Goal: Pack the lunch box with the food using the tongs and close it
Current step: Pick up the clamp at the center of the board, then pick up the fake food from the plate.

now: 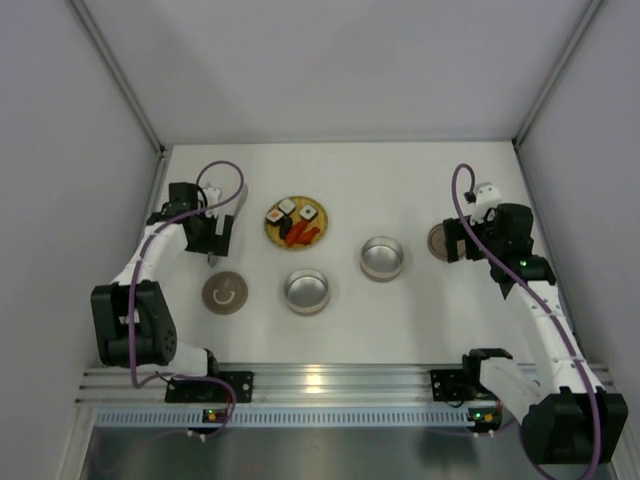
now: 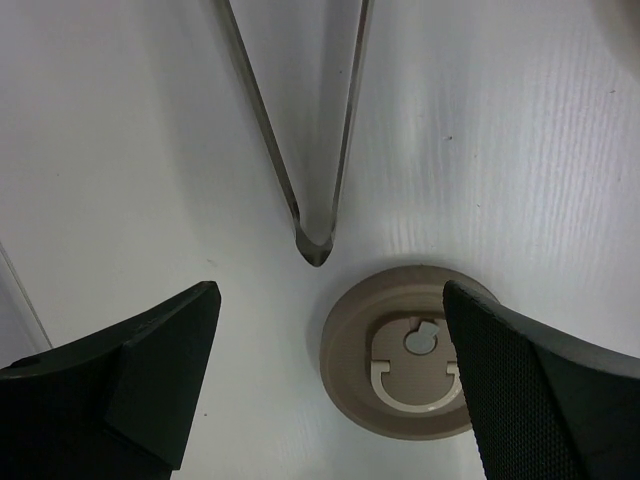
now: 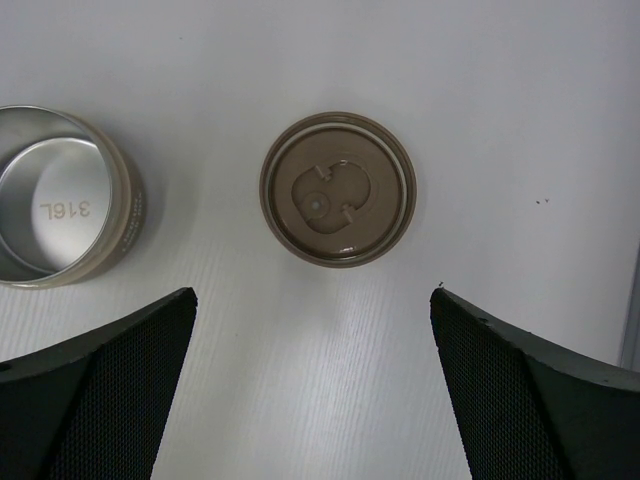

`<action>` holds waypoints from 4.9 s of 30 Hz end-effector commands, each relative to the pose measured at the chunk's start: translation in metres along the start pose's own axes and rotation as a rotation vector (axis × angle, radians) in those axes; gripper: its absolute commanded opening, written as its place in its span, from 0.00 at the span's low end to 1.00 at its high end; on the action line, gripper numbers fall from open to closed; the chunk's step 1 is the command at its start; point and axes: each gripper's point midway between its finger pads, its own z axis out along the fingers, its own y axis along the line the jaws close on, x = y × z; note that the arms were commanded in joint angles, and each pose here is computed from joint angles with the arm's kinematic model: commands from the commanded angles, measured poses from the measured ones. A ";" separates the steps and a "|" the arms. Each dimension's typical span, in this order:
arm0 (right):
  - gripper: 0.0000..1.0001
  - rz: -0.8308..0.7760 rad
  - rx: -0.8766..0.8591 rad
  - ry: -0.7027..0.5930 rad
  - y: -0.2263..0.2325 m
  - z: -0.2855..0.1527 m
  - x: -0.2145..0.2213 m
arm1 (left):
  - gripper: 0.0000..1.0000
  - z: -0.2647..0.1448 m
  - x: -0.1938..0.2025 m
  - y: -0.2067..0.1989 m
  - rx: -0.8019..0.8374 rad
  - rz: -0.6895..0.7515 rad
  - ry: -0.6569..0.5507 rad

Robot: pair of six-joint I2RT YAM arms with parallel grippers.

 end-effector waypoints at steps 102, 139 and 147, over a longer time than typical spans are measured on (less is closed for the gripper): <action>0.99 -0.036 0.024 -0.124 -0.003 -0.009 -0.028 | 0.47 -0.128 -0.109 -0.053 0.453 0.457 -0.200; 0.99 -0.033 0.026 -0.090 -0.004 -0.002 -0.021 | 0.57 -0.027 -0.095 -0.057 0.462 0.504 -0.012; 0.99 -0.033 0.026 -0.083 -0.004 -0.001 -0.020 | 0.57 -0.015 -0.098 -0.054 0.443 0.489 -0.007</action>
